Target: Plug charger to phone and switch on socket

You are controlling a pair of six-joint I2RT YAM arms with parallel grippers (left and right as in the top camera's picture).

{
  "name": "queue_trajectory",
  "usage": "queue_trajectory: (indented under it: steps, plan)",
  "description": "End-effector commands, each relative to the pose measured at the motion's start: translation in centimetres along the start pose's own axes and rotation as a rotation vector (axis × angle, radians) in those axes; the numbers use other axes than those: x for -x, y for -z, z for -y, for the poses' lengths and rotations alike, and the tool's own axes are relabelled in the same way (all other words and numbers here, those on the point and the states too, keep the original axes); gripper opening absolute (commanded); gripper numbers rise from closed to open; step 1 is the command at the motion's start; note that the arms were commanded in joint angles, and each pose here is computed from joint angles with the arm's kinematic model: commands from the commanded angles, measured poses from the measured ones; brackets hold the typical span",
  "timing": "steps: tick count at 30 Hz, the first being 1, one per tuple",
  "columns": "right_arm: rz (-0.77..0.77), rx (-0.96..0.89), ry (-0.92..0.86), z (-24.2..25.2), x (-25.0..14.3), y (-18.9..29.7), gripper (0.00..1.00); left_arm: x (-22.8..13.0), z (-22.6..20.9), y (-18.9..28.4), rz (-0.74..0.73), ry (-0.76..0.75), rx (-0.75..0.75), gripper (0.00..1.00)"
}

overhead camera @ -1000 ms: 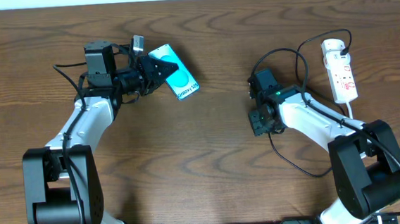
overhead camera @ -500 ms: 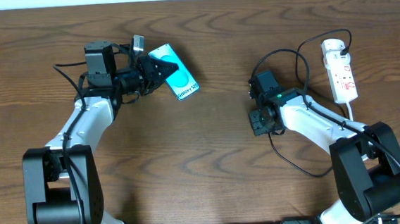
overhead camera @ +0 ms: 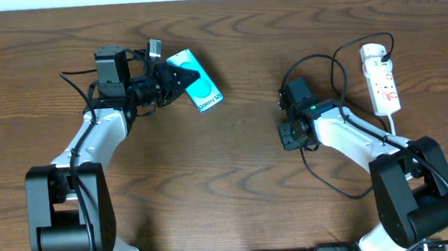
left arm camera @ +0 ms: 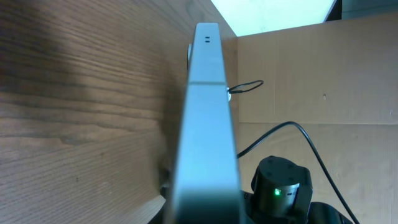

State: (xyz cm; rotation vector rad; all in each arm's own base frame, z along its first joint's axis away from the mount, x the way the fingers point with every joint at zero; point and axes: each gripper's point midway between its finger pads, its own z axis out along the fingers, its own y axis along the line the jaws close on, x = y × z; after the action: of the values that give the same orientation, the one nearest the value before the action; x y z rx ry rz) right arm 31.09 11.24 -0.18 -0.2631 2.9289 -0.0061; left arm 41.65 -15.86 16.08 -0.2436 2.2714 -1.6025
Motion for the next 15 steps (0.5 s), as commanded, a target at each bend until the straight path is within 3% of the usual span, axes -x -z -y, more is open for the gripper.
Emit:
queue_trajectory:
  steps: [1,15]
  plan:
    - [-0.01,-0.022,-0.031,1.12,-0.45,-0.22,0.4,-0.32,1.13,0.07,-0.023,-0.037,-0.035,0.07]
    - [-0.003,-0.009,-0.063,1.5,-0.14,-0.26,0.39,-0.28,1.09,0.07,-0.021,-0.037,-0.032,0.07]
